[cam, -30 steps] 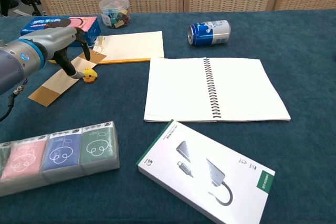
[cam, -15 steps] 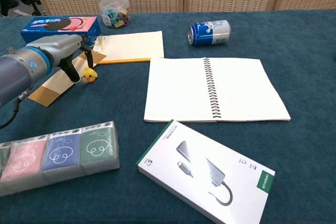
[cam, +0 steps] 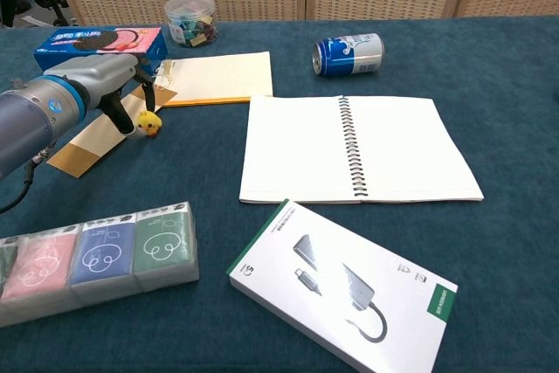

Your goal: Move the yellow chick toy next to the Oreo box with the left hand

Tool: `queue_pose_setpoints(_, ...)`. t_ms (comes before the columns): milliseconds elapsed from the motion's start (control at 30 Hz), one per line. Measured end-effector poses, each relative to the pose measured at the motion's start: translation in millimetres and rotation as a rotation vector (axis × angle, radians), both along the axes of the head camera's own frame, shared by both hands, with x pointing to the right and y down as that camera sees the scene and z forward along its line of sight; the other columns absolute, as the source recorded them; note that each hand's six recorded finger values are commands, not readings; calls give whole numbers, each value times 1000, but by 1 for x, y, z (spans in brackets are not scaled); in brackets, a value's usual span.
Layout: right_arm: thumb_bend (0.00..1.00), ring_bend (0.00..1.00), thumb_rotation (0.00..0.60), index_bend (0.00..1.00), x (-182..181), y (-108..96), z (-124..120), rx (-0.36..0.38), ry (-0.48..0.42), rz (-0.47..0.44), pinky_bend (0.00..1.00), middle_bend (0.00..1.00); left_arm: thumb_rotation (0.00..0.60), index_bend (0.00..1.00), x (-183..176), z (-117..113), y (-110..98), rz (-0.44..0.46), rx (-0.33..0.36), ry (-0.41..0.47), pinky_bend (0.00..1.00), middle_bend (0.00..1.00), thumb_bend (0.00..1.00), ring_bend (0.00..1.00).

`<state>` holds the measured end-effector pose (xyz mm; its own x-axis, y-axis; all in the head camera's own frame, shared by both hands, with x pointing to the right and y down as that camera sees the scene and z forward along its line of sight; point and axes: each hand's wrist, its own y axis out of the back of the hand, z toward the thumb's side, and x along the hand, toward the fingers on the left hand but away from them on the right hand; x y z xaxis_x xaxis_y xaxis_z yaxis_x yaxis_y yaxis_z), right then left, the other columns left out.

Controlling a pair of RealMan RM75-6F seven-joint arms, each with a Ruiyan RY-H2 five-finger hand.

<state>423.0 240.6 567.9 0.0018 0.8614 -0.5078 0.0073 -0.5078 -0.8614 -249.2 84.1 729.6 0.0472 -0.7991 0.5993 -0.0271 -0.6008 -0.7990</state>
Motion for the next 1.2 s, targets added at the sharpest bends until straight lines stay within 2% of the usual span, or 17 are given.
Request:
queue_pose_setpoints(267, 0, 0, 600, 172, 1, 0, 0, 0, 2, 1, 68, 0, 600, 592, -13, -20, -15, -8, 58, -16, 0, 0, 302, 0)
queue_pose_setpoints(600, 0, 0, 600, 172, -2, 1, 2, -6, 11, -9, 63, 0, 600, 593, -71, -49, -46, -77, 135, -82, 0, 0, 302, 0)
queue_pose_setpoints(867, 0, 0, 600, 172, -4, 2, 5, -12, 18, -13, 62, 0, 600, 599, -106, -43, -58, -132, 132, -106, 0, 0, 302, 0)
queue_pose_setpoints(1200, 0, 0, 600, 172, -3, 1, 7, -20, 23, -10, 61, 0, 600, 600, -118, -28, -66, -142, 130, -127, 0, 0, 301, 0)
